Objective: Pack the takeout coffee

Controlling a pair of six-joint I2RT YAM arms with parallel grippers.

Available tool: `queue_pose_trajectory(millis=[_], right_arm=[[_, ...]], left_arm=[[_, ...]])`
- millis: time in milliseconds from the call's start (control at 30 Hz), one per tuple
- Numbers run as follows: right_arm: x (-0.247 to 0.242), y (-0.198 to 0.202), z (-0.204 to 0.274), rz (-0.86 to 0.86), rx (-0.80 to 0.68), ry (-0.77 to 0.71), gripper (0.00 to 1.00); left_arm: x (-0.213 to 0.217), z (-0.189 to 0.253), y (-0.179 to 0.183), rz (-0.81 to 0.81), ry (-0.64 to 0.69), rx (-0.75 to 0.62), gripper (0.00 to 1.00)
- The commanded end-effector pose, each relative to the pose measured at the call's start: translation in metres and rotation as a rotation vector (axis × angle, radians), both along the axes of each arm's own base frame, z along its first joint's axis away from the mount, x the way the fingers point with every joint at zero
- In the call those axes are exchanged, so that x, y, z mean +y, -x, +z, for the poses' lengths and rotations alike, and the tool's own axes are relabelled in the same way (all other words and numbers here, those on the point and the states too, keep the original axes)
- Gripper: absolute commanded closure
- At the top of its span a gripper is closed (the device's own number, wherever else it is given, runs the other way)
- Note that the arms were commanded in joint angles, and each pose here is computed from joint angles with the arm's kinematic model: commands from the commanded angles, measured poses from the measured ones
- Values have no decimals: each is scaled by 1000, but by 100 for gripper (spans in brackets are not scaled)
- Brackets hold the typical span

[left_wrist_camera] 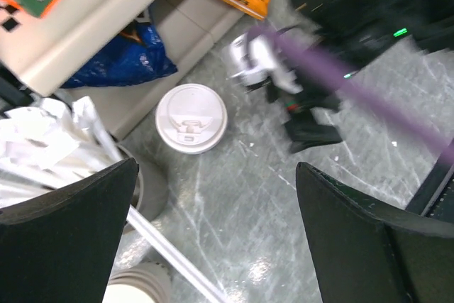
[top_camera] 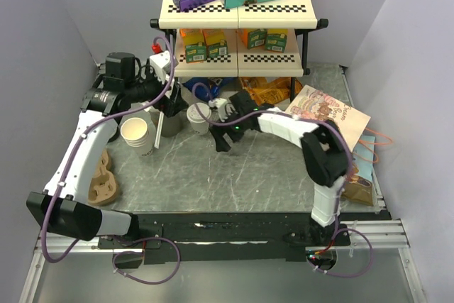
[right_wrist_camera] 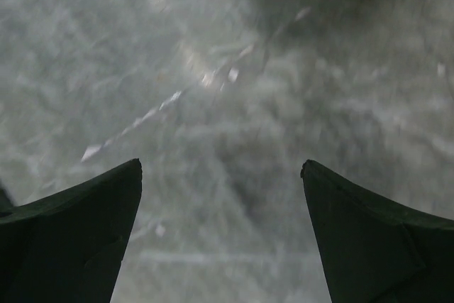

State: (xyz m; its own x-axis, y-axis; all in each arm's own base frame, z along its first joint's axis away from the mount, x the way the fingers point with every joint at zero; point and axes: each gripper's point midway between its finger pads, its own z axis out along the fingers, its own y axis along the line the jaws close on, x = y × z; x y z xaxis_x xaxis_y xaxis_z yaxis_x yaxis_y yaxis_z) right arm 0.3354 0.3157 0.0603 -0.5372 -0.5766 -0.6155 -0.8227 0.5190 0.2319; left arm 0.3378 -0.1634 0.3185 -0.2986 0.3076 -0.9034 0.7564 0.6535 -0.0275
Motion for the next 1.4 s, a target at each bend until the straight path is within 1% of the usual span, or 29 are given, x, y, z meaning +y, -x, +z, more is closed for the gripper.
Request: queue_pose_trajectory(millis=[0, 33, 67, 100, 133, 200, 233, 300, 333, 433, 533, 633, 700, 800, 867, 900, 933, 967, 1000, 1067, 1100, 1133, 1167, 1200, 1233, 1267, 1300, 1333, 1367], right_arm=[[-35, 23, 54, -2, -50, -22, 0], [-40, 27, 62, -6, -55, -29, 0], [-47, 32, 87, -13, -99, -58, 0], [-56, 36, 96, -27, -107, -63, 0], [-74, 42, 121, -61, -137, -81, 0], [-100, 46, 141, -129, -150, -93, 1], [-128, 50, 157, -199, -162, -92, 1], [-156, 52, 170, -275, -204, -65, 3], [-180, 57, 179, -344, -224, -45, 3], [-215, 66, 199, -447, -294, -20, 5], [-244, 77, 199, -537, -296, 14, 7], [-279, 84, 193, -717, -250, 66, 10], [-318, 93, 190, -894, -207, 99, 14], [-360, 107, 190, -1050, -198, 162, 17], [-370, 110, 188, -1064, -202, 175, 18], [-371, 107, 191, -1068, -221, 163, 18], [-370, 104, 194, -1062, -237, 149, 18], [-363, 101, 200, -1047, -250, 103, 18], [-360, 97, 202, -1040, -259, 80, 18], [-355, 88, 209, -1042, -282, 22, 18], [-353, 84, 210, -1047, -282, -1, 18], [-353, 79, 209, -1055, -272, -20, 18], [-350, 75, 208, -1068, -251, -49, 18], [-349, 72, 206, -1072, -237, -62, 18], [-346, 65, 204, -1067, -226, -73, 18], [-343, 62, 204, -1071, -214, -89, 18], [-341, 57, 201, -1065, -198, -94, 18], [-334, 53, 204, -1044, -197, -102, 18], [-330, 50, 204, -1029, -191, -103, 18]], left_arm=[[-16, 8, 3, -58, 64, -31, 1], [-23, 7, 6, -78, 65, -30, 1], [-26, 5, 7, -87, 64, -27, 1], [-29, 2, 7, -98, 59, -25, 0], [-39, 2, 12, -131, 56, -27, 1], [-49, 0, 15, -172, 38, -36, 1], [-59, -1, 21, -207, 28, -41, 0], [-74, -6, 25, -260, 2, -58, 1], [-77, -7, 23, -263, -8, -69, 1], [-87, -12, 16, -274, -13, -71, 1], [-90, -16, 8, -262, -29, -69, 1], [-84, -13, 1, -231, -68, -94, 0], [-77, -11, 2, -227, -108, -119, 1], [-72, -11, 4, -238, -150, -128, 1], [-64, -8, 7, -223, -195, -105, 1], [-48, -8, 0, -152, -253, -102, 1], [-34, -10, 3, -118, -299, -82, 1], [-17, 1, 8, -105, -335, -110, 1], [18, -5, 13, -49, -367, -55, 1], [69, 0, 24, 38, -429, -80, 1], [107, -2, 23, 144, -482, -68, 0], [139, -11, 29, 232, -581, -28, 1], [159, -23, 36, 276, -637, 16, 1], [182, -32, 38, 371, -663, 72, 1], [214, -42, 40, 513, -735, 143, 1], [235, -57, 47, 655, -690, 247, 2], [245, -63, 52, 727, -654, 307, 3], [250, -76, 54, 767, -586, 385, 7], [267, -83, 60, 905, -473, 452, 9]])
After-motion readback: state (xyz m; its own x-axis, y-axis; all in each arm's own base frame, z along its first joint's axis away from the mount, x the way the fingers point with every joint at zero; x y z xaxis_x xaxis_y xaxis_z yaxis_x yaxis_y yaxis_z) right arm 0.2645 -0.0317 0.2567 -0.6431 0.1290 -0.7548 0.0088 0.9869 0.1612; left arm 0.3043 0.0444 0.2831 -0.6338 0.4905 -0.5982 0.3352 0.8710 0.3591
